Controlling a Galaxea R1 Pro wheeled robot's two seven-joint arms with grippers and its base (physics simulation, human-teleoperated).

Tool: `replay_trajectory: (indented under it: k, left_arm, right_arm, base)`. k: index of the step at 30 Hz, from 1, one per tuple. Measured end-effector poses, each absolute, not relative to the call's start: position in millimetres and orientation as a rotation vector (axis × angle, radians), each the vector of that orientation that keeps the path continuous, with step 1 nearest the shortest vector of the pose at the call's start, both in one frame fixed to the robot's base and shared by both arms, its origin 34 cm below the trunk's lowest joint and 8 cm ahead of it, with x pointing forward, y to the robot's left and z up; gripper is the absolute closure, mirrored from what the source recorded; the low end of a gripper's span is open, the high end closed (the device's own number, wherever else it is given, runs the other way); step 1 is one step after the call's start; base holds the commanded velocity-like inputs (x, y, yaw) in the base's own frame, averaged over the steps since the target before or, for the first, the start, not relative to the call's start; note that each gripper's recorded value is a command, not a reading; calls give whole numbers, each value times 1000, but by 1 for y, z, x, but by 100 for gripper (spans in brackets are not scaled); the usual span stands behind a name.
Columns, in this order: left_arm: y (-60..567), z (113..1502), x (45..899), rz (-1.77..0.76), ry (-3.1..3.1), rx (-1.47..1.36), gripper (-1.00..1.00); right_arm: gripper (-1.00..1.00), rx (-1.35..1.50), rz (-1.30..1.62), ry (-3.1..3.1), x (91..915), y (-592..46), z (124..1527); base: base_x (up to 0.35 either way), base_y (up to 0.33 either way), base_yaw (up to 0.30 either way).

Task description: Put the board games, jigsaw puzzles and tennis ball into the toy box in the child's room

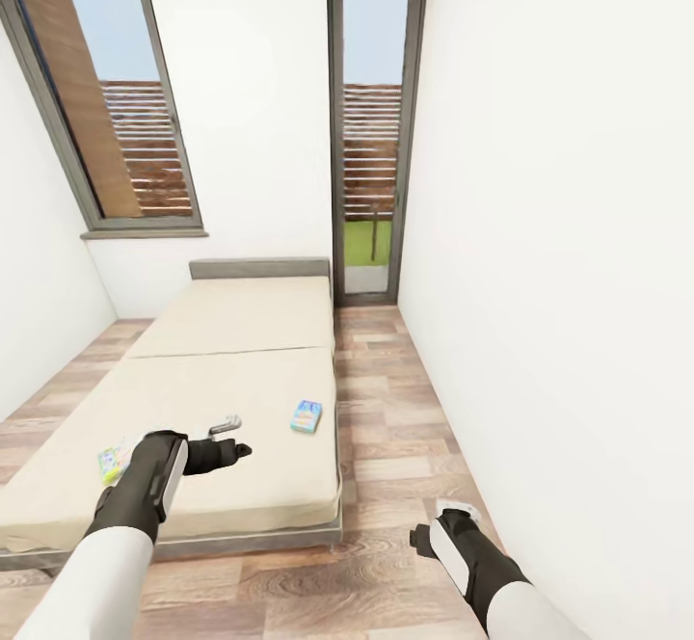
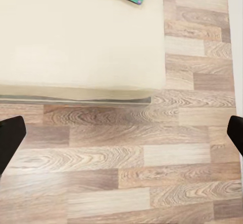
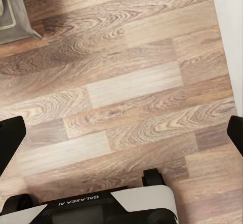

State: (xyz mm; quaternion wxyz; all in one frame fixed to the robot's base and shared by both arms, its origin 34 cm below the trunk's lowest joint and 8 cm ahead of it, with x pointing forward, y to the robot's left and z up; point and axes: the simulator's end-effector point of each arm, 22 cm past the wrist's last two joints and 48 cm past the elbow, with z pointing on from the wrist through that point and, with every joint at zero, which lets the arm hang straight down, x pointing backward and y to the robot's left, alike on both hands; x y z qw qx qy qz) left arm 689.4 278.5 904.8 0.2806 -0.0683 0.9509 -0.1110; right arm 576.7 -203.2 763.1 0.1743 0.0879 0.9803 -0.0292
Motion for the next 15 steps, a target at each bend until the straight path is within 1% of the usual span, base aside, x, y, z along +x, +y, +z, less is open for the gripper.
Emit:
replay_trajectory:
  k: [15]
  left_arm:
    - [280, 905, 690, -296, 2548, -184, -100]
  right_arm:
    - [-100, 249, -83, 2779, 577, -203, 763]
  base:
    - [336, 0, 0]
